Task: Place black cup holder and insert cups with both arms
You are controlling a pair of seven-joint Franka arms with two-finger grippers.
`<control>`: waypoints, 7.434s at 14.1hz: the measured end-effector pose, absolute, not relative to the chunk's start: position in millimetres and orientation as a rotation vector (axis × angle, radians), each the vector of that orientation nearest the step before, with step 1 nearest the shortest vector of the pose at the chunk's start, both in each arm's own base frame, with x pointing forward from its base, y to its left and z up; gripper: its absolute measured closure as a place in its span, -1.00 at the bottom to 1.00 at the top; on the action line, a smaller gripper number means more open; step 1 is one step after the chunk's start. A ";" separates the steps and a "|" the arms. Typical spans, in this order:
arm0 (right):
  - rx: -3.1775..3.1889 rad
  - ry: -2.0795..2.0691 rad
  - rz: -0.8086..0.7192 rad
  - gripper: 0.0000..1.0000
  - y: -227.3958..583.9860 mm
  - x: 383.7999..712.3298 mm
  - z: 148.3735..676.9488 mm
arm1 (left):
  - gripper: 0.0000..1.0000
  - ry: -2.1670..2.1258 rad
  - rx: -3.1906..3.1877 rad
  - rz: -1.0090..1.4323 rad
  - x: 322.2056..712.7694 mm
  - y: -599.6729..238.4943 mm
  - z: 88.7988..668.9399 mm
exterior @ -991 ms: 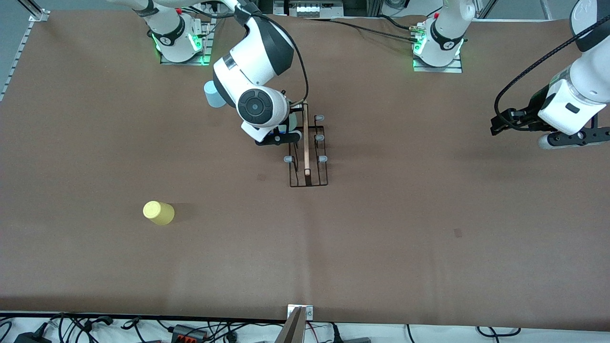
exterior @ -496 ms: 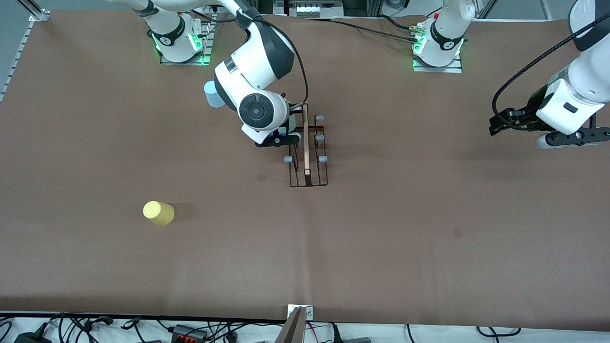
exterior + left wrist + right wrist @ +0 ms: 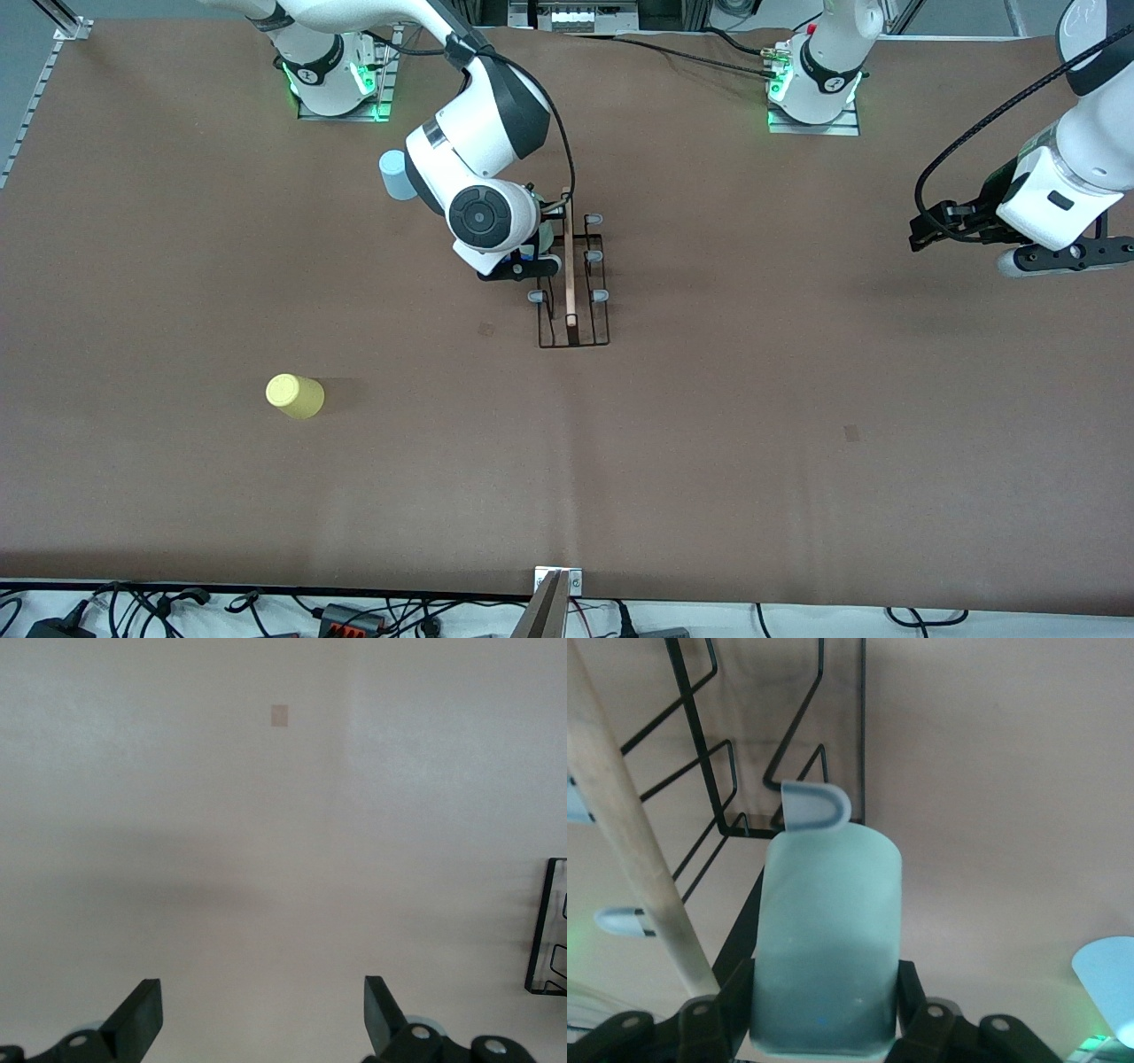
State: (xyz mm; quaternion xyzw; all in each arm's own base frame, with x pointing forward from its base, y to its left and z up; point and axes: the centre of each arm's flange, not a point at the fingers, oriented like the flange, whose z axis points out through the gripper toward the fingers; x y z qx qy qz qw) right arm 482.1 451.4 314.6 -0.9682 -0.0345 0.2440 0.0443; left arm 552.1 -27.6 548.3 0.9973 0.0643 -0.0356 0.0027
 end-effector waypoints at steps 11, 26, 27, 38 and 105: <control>-2.955 -0.058 0.700 -0.98 452.3 492.6 297.3 | -1.00 0.199 3.128 -0.114 551.9 -28.1 548.1; -3.063 0.293 0.060 -1.00 128.7 700.1 319.6 | -1.00 0.151 3.126 -0.128 550.9 -29.0 547.5; -3.093 0.214 0.042 -1.00 109.9 705.6 306.1 | -1.00 0.150 3.126 -0.128 550.9 -29.0 547.5; -3.133 -0.093 0.147 -1.00 49.5 709.2 237.8 | -1.00 0.149 3.122 -0.137 550.2 -29.3 547.0; -3.095 0.070 0.117 -1.00 333.4 649.1 437.1 | -1.00 0.148 3.115 -0.164 553.0 0.0 540.9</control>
